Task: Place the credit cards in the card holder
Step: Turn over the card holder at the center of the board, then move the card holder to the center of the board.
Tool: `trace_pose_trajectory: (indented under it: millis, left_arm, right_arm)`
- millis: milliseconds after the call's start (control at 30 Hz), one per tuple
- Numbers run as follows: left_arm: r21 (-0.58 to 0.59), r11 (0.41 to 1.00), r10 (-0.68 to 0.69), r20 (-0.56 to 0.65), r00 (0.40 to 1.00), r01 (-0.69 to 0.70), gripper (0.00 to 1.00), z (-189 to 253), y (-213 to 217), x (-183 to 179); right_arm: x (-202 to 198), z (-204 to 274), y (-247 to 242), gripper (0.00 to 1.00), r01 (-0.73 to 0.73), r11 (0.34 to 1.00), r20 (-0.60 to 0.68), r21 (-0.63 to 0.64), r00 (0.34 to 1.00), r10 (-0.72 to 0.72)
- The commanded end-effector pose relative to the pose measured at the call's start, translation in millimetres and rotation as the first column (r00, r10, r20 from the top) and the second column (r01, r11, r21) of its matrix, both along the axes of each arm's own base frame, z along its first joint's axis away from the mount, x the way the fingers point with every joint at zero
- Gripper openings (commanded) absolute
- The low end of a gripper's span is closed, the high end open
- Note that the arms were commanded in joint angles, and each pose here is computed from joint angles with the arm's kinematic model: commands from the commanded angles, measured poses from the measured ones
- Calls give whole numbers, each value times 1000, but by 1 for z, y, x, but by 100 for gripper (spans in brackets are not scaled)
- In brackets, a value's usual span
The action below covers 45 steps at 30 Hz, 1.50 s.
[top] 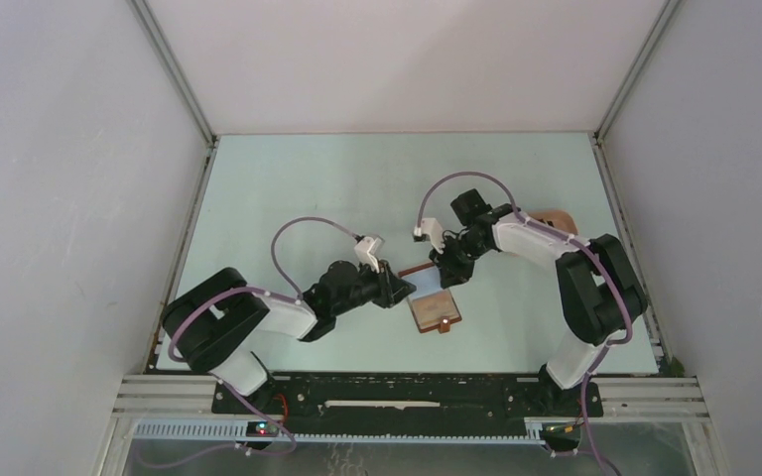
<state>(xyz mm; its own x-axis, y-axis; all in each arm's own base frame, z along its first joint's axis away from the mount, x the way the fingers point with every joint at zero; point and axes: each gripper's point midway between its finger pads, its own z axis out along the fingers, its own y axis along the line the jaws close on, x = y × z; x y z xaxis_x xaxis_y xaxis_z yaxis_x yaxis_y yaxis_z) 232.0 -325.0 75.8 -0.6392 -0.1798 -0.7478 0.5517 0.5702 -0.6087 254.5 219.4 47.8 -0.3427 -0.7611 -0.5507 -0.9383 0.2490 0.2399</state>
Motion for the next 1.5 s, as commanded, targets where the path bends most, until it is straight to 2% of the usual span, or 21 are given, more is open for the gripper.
trace_pose_trajectory:
  millis: [0,100,333,700,933,1167,1333,1467]
  left_arm:
    - [-24,1000,-14,-33,999,13,24,5,9,-15]
    - [-9,1000,8,-85,996,-9,25,-5,20,-23]
    - [5,999,54,-174,983,-54,34,-19,22,-25]
    - [50,993,114,-264,958,-104,38,-38,13,3]
    - [59,992,122,-278,953,-109,38,-41,16,30]
    - [73,996,74,-243,967,-58,38,-31,15,58]
    - [109,993,66,-181,981,-47,39,-7,18,79]
    - [168,983,86,-101,991,-69,39,15,29,95]
  right_arm:
    - [21,7,-24,14,119,992,11,-39,993,-119]
    - [21,5,-41,10,113,992,13,-61,994,-112]
    - [-2,-23,-52,8,-6,991,-26,-130,1000,3]
    - [-30,-35,-25,8,-106,987,-100,-120,990,95]
    - [-37,-36,5,9,-126,986,-82,-112,990,117]
    - [-35,-21,16,14,-123,989,-59,-83,991,119]
    - [-29,3,-2,22,-145,986,-2,-80,989,145]
    - [-10,40,-23,28,-69,997,81,-18,994,70]
